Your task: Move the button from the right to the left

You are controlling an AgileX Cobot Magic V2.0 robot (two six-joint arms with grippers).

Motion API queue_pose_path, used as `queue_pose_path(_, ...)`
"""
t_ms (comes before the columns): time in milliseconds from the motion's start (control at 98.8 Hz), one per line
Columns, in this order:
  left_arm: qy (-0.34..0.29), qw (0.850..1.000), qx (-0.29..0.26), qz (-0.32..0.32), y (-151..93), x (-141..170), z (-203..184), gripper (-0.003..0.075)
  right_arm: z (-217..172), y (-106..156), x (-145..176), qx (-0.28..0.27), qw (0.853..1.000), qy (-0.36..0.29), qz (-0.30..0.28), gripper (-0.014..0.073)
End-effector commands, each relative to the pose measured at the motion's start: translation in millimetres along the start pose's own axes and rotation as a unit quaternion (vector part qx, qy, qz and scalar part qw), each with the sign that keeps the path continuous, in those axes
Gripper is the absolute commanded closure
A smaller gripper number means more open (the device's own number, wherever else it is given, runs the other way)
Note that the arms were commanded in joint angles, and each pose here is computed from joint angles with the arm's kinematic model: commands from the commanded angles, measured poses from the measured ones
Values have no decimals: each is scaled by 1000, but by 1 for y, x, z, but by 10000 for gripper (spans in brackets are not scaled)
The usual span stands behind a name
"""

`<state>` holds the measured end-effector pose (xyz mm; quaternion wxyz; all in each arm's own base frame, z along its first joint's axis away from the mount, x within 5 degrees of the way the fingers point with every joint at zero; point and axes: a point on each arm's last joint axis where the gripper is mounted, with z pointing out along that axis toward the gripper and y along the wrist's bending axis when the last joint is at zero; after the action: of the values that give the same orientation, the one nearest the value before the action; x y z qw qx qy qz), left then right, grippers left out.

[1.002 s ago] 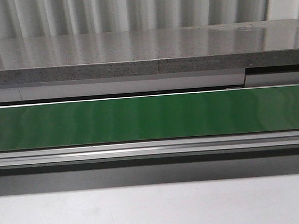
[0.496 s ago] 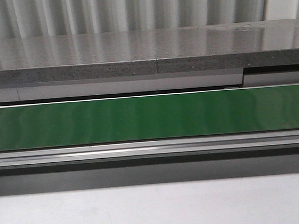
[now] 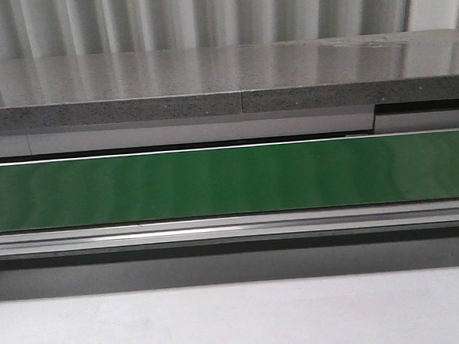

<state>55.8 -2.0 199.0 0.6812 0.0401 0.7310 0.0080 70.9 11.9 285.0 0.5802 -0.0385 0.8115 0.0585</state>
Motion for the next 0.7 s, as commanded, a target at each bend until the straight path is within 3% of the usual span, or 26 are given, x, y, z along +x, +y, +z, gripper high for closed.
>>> queue_pose_path(0, -44, 999, 3, -9, -1, 0, -1, 740, -3, 0, -15, 2, 999, -46, 2, 660)
queue_pose_path(688, -44, 999, 3, -9, -1, 0, -1, 740, -3, -1, -15, 8, 998, -55, -1, 660)
